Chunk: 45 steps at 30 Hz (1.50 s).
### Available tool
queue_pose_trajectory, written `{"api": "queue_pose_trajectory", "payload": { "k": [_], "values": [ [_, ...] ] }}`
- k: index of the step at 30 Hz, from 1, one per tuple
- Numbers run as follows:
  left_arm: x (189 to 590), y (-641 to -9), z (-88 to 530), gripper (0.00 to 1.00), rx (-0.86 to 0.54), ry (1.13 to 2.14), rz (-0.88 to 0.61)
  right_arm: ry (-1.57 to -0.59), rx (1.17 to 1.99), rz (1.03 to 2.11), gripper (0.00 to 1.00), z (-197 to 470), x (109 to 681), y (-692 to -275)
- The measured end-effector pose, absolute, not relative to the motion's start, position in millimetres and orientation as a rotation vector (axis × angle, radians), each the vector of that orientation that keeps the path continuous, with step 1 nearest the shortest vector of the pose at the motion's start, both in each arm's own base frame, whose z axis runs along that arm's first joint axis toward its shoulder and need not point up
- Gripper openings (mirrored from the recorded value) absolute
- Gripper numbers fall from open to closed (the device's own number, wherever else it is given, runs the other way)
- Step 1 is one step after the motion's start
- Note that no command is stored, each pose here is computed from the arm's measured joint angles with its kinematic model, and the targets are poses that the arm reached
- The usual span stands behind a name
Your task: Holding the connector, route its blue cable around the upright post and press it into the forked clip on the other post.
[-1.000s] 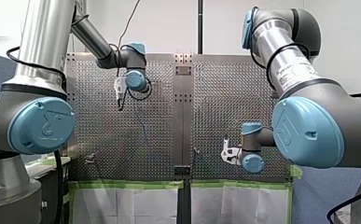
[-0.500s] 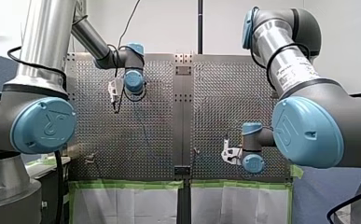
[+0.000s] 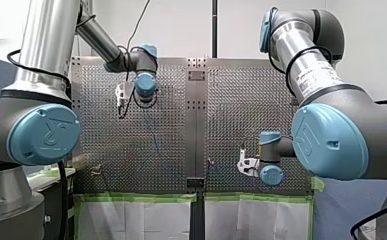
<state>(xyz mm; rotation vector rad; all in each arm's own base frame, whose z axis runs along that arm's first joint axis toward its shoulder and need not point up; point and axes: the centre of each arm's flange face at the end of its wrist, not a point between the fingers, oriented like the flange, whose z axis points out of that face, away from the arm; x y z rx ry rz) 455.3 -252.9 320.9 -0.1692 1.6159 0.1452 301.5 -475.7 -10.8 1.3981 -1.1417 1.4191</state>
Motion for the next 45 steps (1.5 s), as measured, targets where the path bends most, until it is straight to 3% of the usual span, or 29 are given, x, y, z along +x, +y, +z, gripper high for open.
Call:
{"api": "queue_pose_trajectory", "payload": {
  "k": [13, 31, 45],
  "values": [
    [476, -239, 343, 1.00, -0.194, 1.539, 0.288, -1.141, 1.396, 1.421, 0.02, -11, 302, -476],
    [523, -222, 297, 1.00, 0.005, 1.632, 0.394, -1.134, 1.397, 1.417, 0.02, -11, 302, -476],
    [516, -206, 325, 1.00, -0.005, 1.599, 0.525, -1.130, 1.392, 1.415, 0.02, -11, 300, -478]
  ]
}}
